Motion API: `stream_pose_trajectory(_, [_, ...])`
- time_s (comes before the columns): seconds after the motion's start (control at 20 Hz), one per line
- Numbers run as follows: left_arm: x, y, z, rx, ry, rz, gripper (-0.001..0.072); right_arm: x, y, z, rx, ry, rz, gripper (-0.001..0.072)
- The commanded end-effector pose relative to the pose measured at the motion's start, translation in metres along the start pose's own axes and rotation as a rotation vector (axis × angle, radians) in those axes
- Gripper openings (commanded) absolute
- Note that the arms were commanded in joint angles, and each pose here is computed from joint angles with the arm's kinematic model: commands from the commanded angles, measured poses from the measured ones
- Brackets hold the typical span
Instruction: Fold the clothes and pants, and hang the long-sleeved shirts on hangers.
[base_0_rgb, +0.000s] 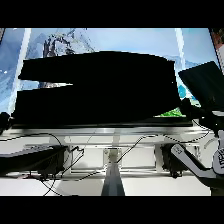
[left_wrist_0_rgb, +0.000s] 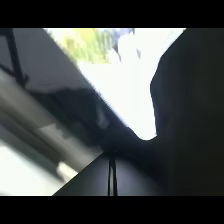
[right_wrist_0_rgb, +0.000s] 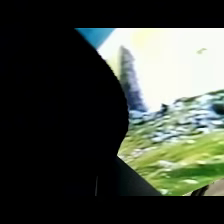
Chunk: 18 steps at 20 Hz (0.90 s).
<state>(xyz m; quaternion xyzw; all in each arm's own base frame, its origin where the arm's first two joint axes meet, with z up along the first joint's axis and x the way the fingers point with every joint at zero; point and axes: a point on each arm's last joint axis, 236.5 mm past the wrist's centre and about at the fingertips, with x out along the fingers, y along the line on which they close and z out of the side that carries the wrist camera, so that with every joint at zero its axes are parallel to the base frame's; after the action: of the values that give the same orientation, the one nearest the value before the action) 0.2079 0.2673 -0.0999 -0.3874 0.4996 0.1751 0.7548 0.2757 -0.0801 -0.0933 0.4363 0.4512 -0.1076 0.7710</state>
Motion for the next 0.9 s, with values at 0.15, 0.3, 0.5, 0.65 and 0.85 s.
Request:
stream_pose_trajectory(0.15, [-0.062,-0.068,0.067,0.100,-0.269,-0.163,0.0007,-0.085,0.046,0.049,-0.275,-0.198,-0.063,0.0020])
stream_pose_trajectory(0.3, [-0.087,-0.077,0.077,0.136,-0.349,-0.129,0.0006,-0.143,0.074,0.064,-0.370,-0.375,-0.102,0.0020])
stream_pose_trajectory(0.5, [-0.109,-0.092,0.108,0.062,-0.490,-0.137,0.0002,-0.182,0.100,0.061,-0.417,-0.486,-0.090,0.0020])
stream_pose_trajectory(0.65, [-0.105,-0.124,0.134,0.082,-0.566,-0.116,0.0001,-0.174,0.093,0.076,-0.353,-0.496,-0.087,0.0019])
stream_pose_trajectory(0.85, [-0.056,-0.198,0.129,0.228,-0.491,-0.135,0.0002,-0.127,0.086,0.084,-0.293,-0.379,-0.056,0.0019])
